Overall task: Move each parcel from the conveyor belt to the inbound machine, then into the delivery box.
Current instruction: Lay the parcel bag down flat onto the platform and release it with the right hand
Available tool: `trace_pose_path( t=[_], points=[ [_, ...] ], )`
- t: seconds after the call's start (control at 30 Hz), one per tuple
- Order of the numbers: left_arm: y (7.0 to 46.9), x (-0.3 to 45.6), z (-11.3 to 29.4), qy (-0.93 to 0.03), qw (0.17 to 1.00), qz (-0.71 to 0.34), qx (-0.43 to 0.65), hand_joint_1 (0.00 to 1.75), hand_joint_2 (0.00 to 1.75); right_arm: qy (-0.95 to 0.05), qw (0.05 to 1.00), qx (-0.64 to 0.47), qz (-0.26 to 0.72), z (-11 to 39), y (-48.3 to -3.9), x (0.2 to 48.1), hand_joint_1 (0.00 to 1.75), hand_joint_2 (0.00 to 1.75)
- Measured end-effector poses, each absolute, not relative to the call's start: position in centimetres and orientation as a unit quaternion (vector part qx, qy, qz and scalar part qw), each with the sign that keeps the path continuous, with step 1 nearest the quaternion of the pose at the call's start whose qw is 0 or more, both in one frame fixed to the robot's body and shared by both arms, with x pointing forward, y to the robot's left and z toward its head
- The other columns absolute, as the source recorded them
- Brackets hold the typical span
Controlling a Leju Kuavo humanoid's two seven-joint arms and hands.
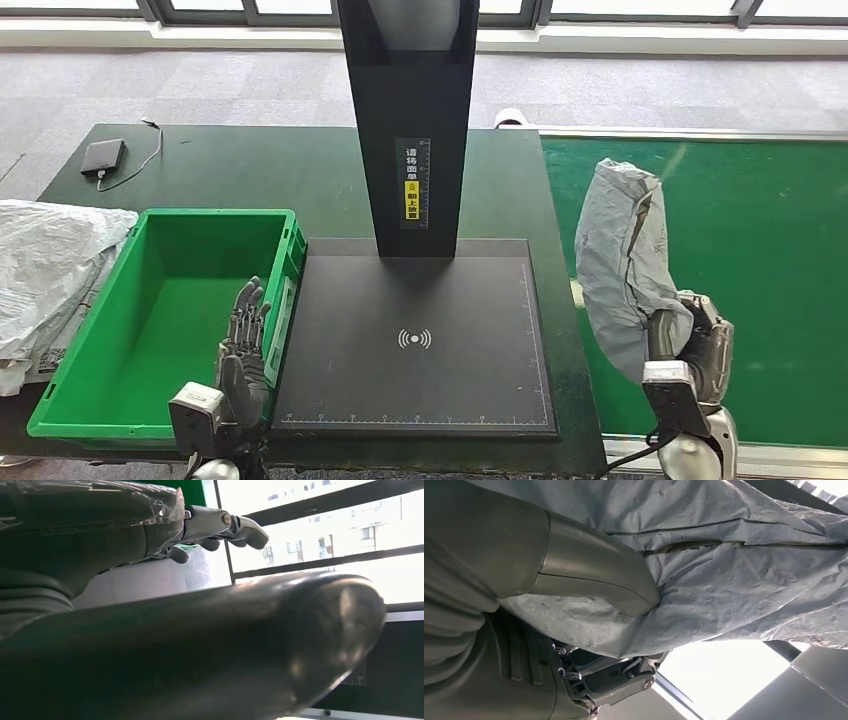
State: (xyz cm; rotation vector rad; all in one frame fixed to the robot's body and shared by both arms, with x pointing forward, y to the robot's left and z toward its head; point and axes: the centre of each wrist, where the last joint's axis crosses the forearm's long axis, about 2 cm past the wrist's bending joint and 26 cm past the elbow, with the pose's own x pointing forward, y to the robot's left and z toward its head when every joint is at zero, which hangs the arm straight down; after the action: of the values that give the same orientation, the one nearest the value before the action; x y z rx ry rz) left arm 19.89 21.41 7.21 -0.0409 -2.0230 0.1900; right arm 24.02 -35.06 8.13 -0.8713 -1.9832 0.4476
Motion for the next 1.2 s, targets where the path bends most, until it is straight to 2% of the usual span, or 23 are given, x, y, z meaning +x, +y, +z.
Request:
trace_pose_path(
  t=[0.13,0.27,0.4,0.53,0.73,1.2],
  points=[
    [21.3,20.1,7.5,-0.848,0.522,0.096,-0.002,0.00,0.00,-0.808,0.453,-0.302,0.226,8.0,-31.7,26.6,1.75,1.75],
    [20.9,20.4,9.6,-0.851,0.494,0.148,0.102,0.00,0.00,-0.803,0.476,-0.238,0.268,5.3,-24.7,28.6,1.75,1.75],
    [21.0,19.6,11.6,-0.837,0.463,0.213,0.201,0.00,0.00,-0.789,0.508,-0.178,0.295,3.2,-20.9,28.9,1.75,1.75],
    [21.4,18.7,13.7,-0.833,0.424,0.236,0.266,0.00,0.00,-0.773,0.532,-0.144,0.316,2.5,-19.8,29.3,1.75,1.75],
    [22.1,18.1,15.7,-0.842,0.386,0.246,0.284,0.00,0.00,-0.761,0.543,-0.130,0.329,2.1,-19.1,29.7,1.75,1.75],
    [22.3,17.9,16.1,-0.844,0.378,0.247,0.290,0.00,0.00,-0.755,0.547,-0.113,0.343,2.4,-17.5,30.2,1.75,1.75]
  ],
)
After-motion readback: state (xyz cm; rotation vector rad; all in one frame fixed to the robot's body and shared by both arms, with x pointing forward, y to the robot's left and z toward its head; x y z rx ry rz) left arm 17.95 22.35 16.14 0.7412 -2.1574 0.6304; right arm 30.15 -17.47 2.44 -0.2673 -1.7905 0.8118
